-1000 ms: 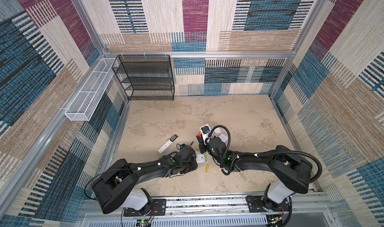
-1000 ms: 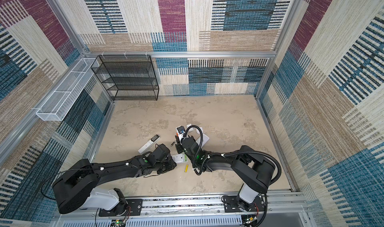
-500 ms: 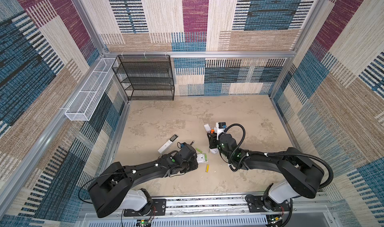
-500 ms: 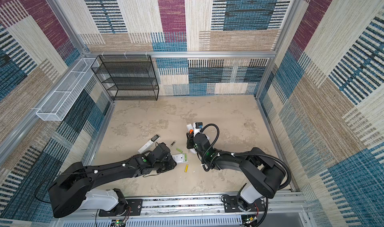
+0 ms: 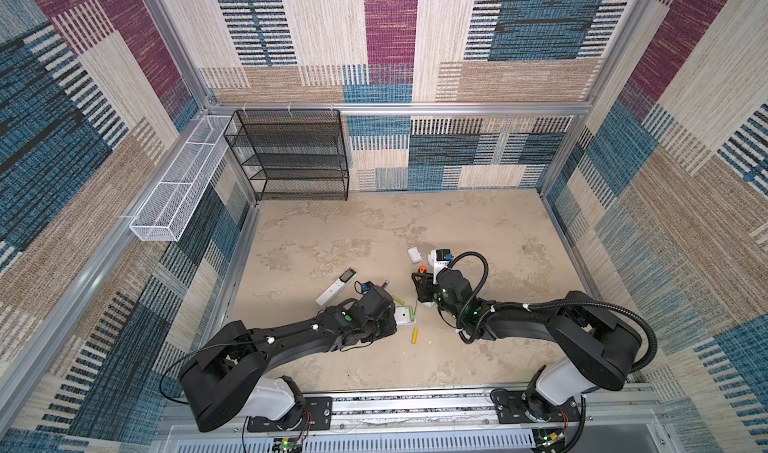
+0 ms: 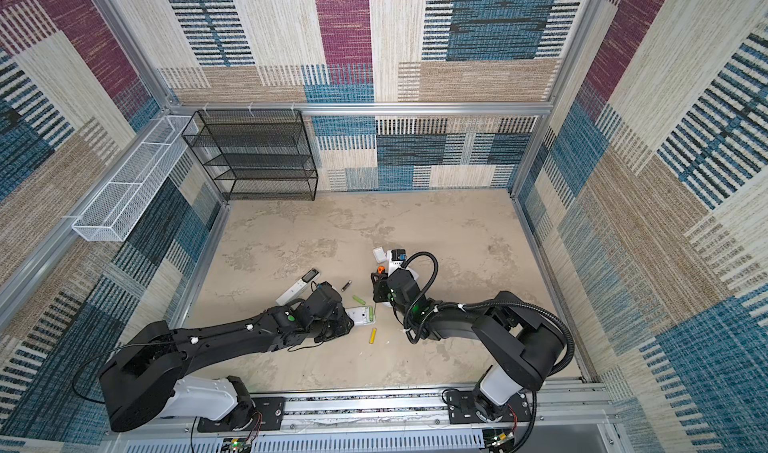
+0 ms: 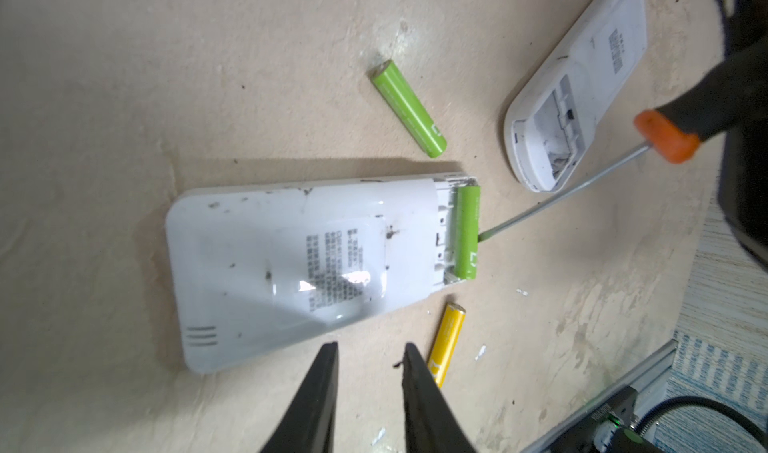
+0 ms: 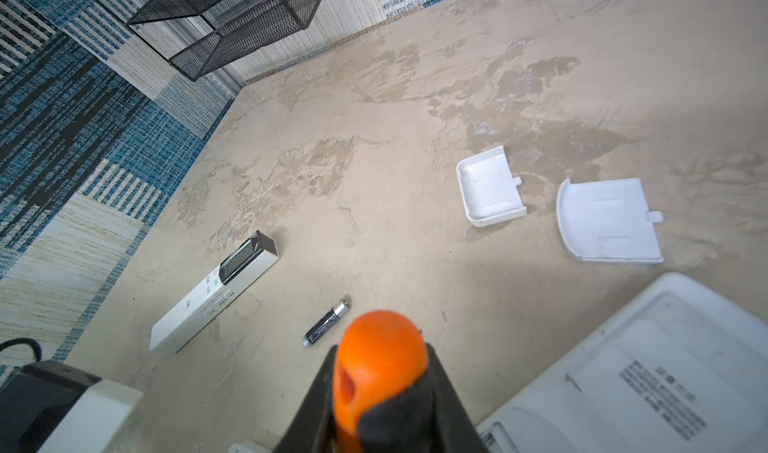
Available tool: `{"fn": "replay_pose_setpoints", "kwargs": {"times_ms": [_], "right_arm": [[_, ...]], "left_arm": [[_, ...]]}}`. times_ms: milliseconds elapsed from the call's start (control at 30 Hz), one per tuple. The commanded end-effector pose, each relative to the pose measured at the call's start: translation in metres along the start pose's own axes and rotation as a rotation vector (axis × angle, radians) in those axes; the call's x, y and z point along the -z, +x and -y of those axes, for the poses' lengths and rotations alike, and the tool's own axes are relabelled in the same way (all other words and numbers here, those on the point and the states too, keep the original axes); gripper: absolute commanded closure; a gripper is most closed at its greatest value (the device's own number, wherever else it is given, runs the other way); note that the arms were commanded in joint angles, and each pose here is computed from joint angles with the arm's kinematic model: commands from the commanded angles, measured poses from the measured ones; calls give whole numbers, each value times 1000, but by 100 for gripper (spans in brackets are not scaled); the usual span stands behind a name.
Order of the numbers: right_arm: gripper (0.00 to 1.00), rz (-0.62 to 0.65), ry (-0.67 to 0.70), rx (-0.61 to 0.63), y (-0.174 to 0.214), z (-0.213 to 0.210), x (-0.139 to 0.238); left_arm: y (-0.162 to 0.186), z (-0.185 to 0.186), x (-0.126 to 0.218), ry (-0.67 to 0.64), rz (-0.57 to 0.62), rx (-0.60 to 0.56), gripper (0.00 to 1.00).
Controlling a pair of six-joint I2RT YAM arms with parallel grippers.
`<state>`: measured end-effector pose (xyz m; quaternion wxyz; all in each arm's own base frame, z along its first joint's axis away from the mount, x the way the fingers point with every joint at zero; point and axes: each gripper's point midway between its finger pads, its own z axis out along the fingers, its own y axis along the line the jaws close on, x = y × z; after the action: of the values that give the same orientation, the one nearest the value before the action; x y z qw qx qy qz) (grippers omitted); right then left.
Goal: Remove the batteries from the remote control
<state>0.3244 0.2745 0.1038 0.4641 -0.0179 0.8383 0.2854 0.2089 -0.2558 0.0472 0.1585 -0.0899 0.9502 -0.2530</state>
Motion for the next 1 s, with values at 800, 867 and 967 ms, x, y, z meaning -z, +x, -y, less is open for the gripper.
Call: {"fn": "replay_pose_setpoints", "kwargs": {"times_ms": [800,867,967], "right_arm": [[100,-30,-24,-329,9,19,-10],[100,-28,-19,-357,9,22,-10],[100,-21,-15,-381,8,25,-10]], "left_arm": [[4,-4,-22,-8,-22,20,70],[5,-5,-24,-4,-22,25,71],[6,-5,-25,-1,-29,29,71]]}}
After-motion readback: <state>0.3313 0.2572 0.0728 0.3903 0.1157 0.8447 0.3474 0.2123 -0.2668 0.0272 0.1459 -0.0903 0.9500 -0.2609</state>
